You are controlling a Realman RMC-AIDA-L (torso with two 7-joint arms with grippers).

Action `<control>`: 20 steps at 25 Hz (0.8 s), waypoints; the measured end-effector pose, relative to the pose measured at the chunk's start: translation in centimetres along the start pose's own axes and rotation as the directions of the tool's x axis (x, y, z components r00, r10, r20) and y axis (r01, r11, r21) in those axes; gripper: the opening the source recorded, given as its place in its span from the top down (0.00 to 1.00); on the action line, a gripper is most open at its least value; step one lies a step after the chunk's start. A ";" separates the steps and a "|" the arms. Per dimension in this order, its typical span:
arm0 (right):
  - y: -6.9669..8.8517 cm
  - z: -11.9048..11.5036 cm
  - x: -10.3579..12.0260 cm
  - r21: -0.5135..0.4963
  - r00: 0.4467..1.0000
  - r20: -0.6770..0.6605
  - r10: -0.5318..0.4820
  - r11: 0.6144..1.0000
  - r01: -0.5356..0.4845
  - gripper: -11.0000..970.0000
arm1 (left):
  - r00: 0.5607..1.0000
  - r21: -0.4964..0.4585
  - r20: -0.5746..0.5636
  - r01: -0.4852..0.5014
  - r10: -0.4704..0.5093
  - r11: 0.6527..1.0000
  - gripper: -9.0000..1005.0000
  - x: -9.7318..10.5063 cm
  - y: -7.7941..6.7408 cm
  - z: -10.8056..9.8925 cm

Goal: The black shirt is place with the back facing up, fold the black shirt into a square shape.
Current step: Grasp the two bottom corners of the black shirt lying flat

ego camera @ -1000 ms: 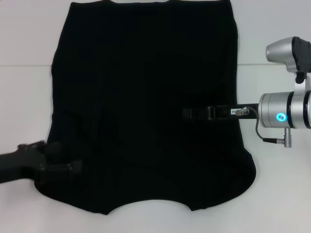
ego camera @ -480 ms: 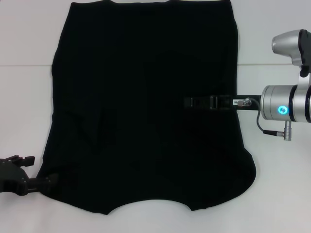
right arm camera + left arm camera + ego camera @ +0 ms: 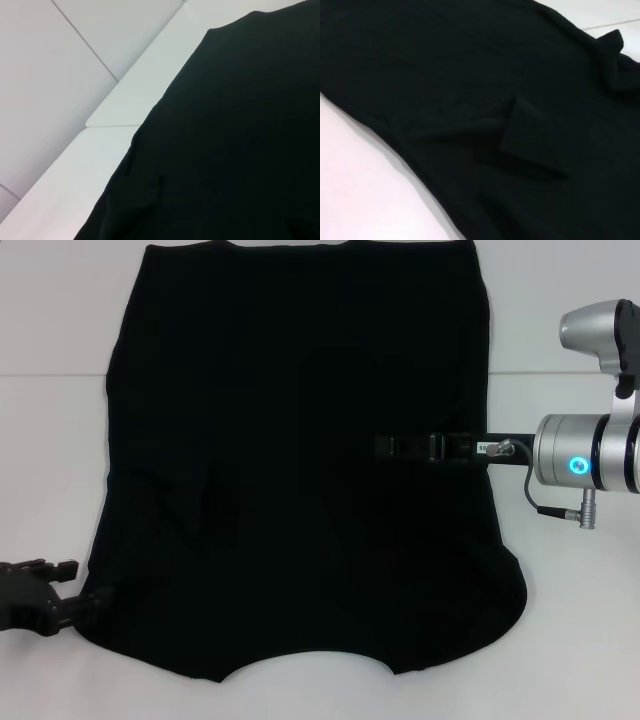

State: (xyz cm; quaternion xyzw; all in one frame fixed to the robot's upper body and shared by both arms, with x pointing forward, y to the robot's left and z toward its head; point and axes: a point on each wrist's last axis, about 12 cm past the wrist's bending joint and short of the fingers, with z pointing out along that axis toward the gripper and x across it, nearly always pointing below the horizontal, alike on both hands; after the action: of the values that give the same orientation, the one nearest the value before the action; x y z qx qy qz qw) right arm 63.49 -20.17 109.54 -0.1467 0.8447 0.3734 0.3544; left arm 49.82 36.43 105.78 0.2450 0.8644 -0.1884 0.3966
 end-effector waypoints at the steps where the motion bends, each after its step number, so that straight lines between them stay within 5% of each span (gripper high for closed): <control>1: 0.0 0.0 0.0 -0.001 1.000 0.000 -0.006 1.000 0.006 0.37 | 1.000 0.003 0.000 0.001 -0.001 1.000 0.27 0.0 0.0 0.0; 13: -0.6 -0.6 0.3 0.011 1.000 0.007 0.008 1.000 -0.008 0.38 | 1.000 -0.006 0.006 0.016 -0.016 1.000 0.54 0.2 0.0 0.0; 20: -0.9 -1.0 0.4 0.018 1.000 0.008 0.007 1.000 -0.007 0.38 | 0.999 0.003 0.011 0.036 -0.036 0.999 0.83 0.2 -0.1 0.0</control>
State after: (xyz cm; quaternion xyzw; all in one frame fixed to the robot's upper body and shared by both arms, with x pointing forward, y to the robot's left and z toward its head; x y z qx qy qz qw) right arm 63.17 -21.52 109.22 -0.1390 0.8472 0.3675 0.3576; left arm 49.65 36.40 105.68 0.2288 0.8661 -0.1981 0.3977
